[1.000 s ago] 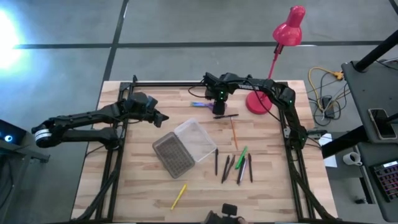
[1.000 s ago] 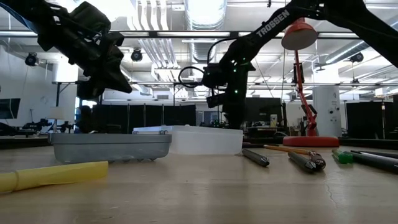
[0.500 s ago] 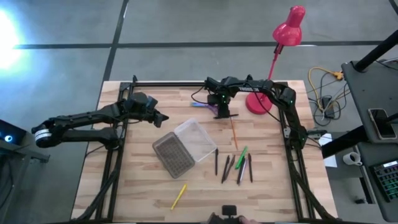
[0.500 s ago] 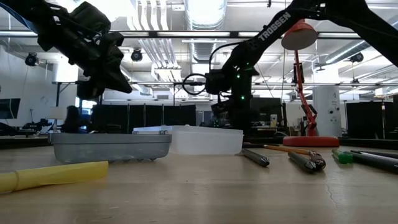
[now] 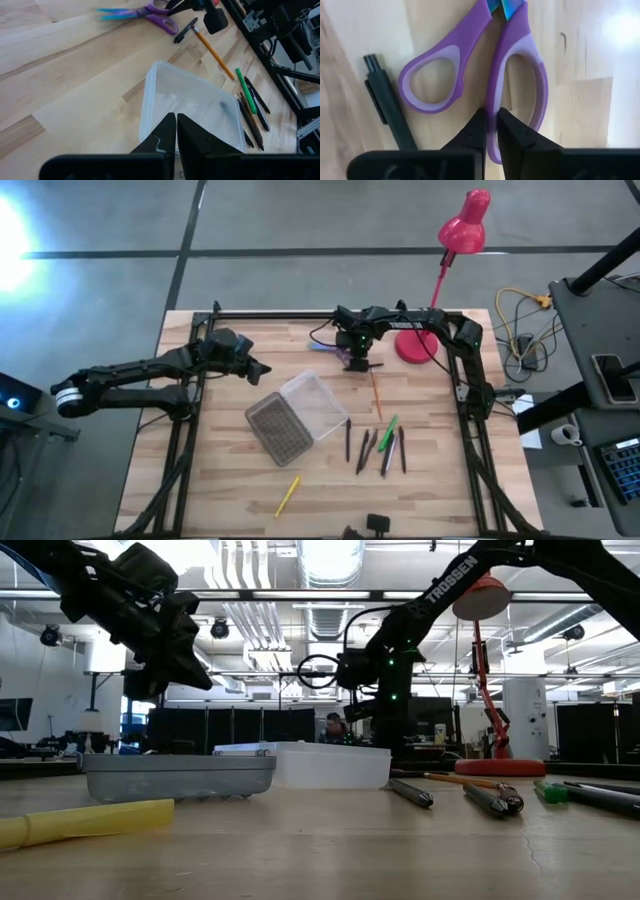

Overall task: Pick & place school supplies into a supply box
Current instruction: Put the purple scissors into the gray supply box

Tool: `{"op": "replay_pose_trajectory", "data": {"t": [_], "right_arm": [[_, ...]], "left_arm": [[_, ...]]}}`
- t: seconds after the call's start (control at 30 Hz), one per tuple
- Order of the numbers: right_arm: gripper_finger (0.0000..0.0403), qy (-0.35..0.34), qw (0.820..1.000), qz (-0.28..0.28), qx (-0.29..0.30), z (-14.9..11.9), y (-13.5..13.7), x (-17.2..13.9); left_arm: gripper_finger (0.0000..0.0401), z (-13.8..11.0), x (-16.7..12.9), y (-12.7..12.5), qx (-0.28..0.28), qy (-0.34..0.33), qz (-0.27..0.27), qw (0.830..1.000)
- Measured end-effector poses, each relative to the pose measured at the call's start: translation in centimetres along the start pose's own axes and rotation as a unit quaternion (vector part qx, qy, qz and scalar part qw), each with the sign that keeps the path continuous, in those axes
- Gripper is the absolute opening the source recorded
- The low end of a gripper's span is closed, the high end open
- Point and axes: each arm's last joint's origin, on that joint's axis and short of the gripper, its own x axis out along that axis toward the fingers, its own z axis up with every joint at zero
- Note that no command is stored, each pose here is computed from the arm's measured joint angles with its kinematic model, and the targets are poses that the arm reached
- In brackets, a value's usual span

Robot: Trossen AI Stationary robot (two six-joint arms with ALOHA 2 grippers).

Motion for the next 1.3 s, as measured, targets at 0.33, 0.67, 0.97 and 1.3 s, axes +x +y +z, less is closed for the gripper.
{"op": "replay_pose_trajectory", "data": {"t": [0.33,0.67,0.97,1.3], "right_arm": [[0.0011,-0.069,0.981,0.019,0.18,0.6,-0.8,-4.2],[0.001,-0.133,0.937,0.06,0.316,-0.4,3.1,-12.8],[0.001,-0.12,0.918,0.159,0.344,1.0,13.2,-14.3],[0.0011,-0.095,0.923,0.168,0.334,2.3,19.2,-10.9]], "left_arm": [[0.0,0.0,0.0,0.0,-0.005,0.0,0.0,1.0],[0.0,0.0,-0.2,-0.1,-0.001,-0.003,-0.004,1.0],[0.0,0.2,-1.9,-0.7,0.053,-0.043,-0.029,0.997],[0.0,0.3,-4.9,-1.6,0.071,-0.108,-0.07,0.989]]}}
